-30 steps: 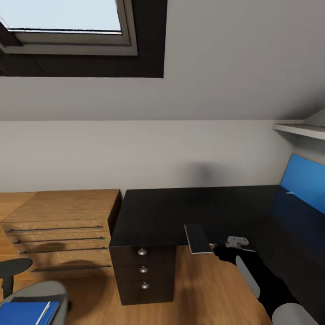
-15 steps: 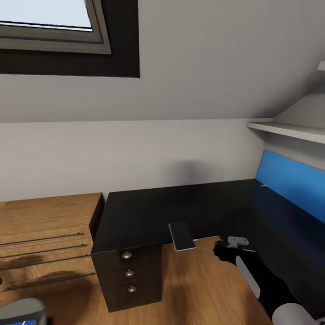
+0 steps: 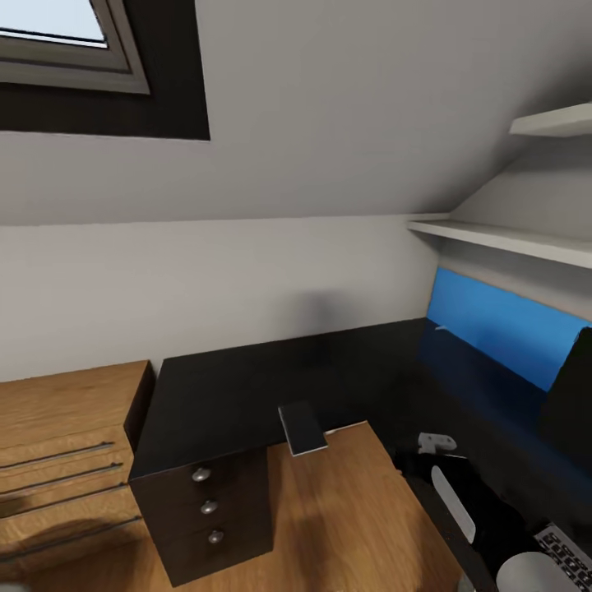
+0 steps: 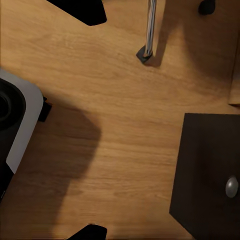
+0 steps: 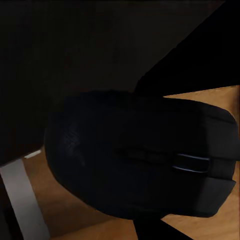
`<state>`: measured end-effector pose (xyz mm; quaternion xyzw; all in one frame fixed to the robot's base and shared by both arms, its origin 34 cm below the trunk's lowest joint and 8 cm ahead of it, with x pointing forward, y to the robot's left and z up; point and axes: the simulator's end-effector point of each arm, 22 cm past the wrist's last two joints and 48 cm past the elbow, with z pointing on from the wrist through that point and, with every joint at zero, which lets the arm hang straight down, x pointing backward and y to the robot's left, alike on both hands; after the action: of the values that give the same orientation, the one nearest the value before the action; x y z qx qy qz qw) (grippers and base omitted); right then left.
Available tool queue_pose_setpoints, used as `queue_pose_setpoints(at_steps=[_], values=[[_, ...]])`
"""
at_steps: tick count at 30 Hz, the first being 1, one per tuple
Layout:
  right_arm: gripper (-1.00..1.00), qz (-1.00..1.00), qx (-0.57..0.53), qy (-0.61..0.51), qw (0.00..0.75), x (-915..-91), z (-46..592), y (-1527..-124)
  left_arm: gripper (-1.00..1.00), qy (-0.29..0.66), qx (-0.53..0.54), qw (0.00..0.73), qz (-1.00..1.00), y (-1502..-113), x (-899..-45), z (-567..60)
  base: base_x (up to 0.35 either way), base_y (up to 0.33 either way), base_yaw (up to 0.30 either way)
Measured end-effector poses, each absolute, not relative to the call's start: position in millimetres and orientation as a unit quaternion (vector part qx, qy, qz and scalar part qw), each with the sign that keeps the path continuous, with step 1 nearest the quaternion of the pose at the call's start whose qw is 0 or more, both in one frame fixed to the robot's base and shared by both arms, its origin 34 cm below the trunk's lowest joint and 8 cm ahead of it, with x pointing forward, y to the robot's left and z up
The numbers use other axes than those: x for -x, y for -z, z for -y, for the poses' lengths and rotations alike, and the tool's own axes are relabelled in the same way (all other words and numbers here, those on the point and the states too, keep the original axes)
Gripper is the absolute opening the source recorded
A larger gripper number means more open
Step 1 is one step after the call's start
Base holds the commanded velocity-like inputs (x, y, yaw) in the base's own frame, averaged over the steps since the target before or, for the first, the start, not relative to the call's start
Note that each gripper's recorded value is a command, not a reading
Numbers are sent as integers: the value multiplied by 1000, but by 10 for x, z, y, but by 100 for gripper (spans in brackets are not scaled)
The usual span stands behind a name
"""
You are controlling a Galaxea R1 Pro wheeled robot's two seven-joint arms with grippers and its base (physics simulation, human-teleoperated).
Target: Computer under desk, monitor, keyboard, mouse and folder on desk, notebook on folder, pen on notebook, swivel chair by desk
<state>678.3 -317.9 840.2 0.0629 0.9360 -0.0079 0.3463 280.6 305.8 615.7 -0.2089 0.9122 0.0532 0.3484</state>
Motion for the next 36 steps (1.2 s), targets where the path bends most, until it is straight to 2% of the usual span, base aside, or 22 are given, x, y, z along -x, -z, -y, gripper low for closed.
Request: queue_pose_setpoints(at_steps=[9, 30, 36], values=[[-100, -930, -145, 52, 334, -6689, 3745, -8421, 100, -53, 209, 348, -912, -6157, -2806, -3058, 0, 0, -260], [-100, -932, -149, 56, 325, -6649, 3771, -8392, 100, -53, 209, 348, -912, -6157, -2806, -3058, 0, 0, -257], [-100, -933, -148, 54, 323, -6641, 3761, -8383, 100, -53, 209, 348, -912, -6157, -2805, -3059, 0, 0, -84]])
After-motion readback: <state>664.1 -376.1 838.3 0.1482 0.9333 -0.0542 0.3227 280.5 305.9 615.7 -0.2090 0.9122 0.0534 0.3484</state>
